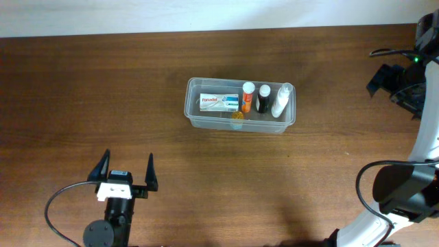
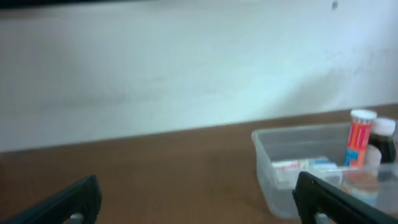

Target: Pack container

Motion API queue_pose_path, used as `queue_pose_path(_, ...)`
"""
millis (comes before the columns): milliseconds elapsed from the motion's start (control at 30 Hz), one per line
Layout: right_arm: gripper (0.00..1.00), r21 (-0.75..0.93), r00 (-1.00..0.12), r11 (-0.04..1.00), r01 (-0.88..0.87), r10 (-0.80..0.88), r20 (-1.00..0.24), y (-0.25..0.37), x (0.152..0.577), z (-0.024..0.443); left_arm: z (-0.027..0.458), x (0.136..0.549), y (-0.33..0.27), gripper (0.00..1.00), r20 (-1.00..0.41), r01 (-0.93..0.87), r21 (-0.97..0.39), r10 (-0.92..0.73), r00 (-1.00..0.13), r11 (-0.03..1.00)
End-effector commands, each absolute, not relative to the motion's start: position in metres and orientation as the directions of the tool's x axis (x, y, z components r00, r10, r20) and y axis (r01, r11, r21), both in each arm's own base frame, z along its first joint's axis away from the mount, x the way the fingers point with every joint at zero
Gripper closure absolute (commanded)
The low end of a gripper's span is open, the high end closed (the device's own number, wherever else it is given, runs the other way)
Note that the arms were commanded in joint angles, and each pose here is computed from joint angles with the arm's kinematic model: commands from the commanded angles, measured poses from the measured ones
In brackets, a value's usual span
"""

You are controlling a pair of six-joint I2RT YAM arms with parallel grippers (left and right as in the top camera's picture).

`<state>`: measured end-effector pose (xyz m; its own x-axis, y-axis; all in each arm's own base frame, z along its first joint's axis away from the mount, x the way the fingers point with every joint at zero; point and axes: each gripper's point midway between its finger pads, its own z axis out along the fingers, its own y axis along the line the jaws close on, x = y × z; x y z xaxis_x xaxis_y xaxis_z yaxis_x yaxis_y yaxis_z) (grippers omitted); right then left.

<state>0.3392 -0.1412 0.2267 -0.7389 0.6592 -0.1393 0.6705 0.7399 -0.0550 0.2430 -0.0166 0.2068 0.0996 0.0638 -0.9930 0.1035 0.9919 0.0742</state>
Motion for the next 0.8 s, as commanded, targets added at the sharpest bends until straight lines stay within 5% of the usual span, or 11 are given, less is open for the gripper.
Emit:
queue_pose_path(0, 0.02, -0.053, -0.742, 0.744, 0.667, 0.655, -0.140, -0.142, 0.340, 0.226, 0.194, 0.245, -0.018, 0.01, -0.994, 0.117, 0.085, 0.075, 0.085, 0.989)
queue_pose_path(200, 0.01, -0.053, -0.742, 0.744, 0.667, 0.655, -0.140, -0.142, 0.340, 0.226, 0.159, 0.245, -0.016, 0.00, -0.996, 0.114, 0.062, 0.070, -0.060, 0.992)
queue_pose_path(767, 0.02, -0.053, -0.742, 0.744, 0.667, 0.655, -0.140, -0.142, 0.340, 0.226, 0.161, 0.245, -0.019, 0.01, -0.996, 0.130, 0.063, 0.070, -0.052, 0.989)
